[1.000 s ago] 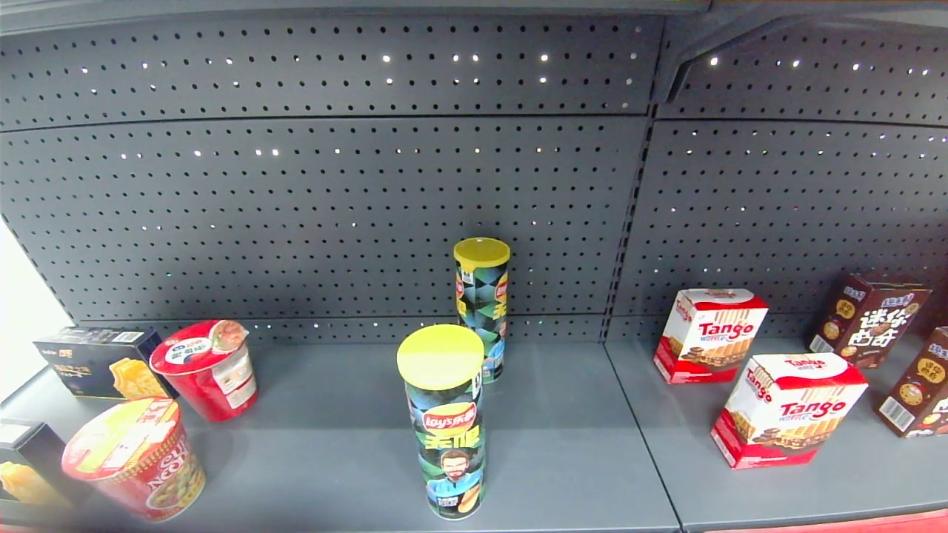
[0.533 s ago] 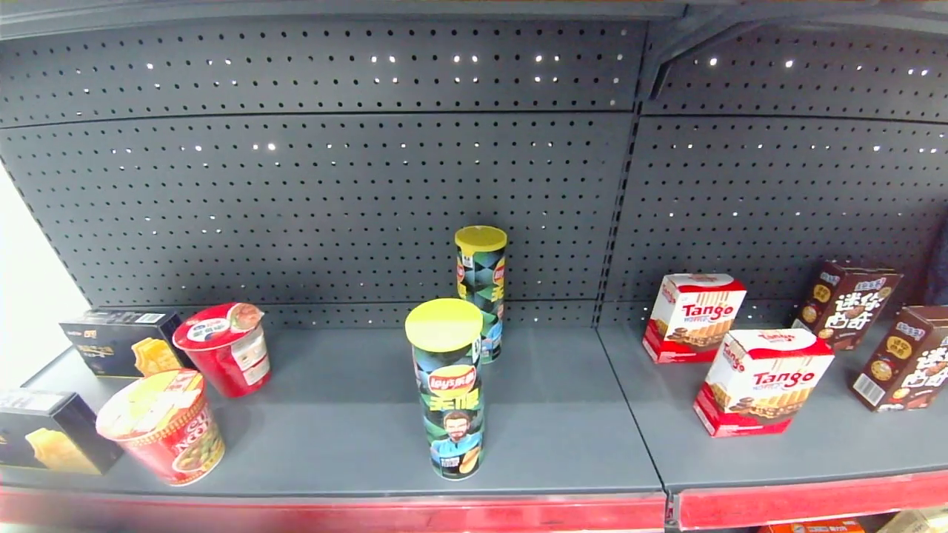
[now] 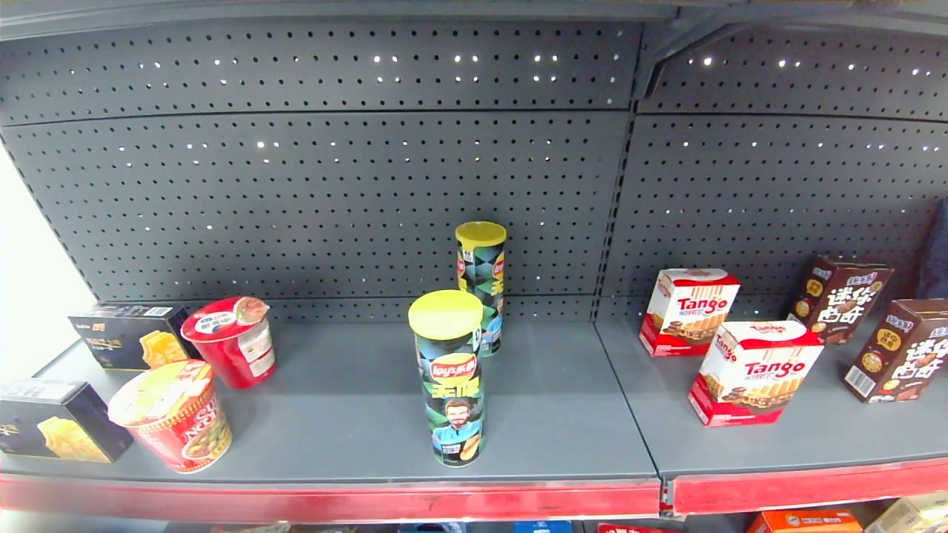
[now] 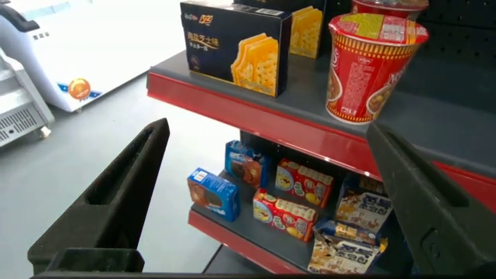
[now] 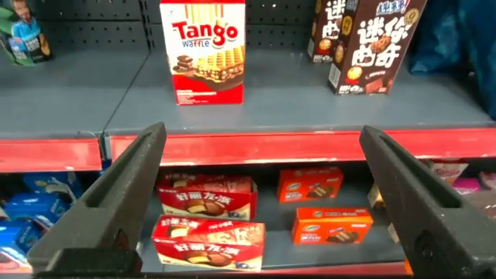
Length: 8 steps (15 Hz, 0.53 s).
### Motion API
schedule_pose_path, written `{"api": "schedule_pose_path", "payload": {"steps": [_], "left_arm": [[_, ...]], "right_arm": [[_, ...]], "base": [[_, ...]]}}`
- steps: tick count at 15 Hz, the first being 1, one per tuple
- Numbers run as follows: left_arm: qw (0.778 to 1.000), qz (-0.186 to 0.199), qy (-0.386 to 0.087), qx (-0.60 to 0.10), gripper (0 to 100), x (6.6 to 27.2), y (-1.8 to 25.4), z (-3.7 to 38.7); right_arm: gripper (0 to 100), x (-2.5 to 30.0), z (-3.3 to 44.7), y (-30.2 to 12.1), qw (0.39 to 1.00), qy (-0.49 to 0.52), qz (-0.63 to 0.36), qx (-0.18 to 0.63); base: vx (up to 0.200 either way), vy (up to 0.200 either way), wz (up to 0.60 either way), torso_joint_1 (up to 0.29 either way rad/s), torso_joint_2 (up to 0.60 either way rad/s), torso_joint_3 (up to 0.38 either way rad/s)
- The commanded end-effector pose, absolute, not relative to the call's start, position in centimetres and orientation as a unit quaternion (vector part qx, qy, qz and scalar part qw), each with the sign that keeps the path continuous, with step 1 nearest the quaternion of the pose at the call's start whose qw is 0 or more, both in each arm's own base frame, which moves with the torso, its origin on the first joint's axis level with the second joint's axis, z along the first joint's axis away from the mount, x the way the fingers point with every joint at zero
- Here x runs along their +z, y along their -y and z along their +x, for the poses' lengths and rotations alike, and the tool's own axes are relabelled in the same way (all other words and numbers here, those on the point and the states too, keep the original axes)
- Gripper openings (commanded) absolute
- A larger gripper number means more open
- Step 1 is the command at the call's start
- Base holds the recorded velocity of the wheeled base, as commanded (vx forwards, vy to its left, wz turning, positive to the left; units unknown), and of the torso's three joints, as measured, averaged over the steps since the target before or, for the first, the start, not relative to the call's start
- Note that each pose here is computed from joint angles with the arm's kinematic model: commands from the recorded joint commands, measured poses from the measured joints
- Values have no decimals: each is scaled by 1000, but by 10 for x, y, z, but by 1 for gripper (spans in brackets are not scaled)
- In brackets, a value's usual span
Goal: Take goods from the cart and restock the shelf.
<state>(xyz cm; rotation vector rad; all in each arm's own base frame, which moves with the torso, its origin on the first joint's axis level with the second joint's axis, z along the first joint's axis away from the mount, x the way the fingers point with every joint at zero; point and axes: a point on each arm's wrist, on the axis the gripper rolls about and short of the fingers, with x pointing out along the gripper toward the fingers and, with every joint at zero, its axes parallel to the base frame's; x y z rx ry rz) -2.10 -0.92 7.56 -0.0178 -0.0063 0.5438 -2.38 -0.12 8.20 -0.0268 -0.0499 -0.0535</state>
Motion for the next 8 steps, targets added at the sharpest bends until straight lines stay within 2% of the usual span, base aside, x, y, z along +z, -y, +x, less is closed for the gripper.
{"api": "schedule_pose_path", "payload": {"steps": [1,4,6,7,8], "left_arm": [[963,-9,2,269,100,75,9,-21],[968,10,-3,249,100,75,10,-20],[983,30,-6,179,100,76,10,-20],[989,26,-5,143,100,75,9,-21],[991,14,-3,136,100,76,8,-22]], "right_arm": [[100,82,-24,1,999,24,-4,-27],[100,83,-24,1,998,29,54,-28],[100,83,-24,1,995,31,90,-27],[100,83,-24,1,994,32,105,-28],[100,83,-24,1,992,33,121,-28]], "base": [[0,0,0,0,0,0],[0,0,0,0,0,0],[0,0,0,0,0,0],[0,0,0,0,0,0],[0,0,0,0,0,0]]}}
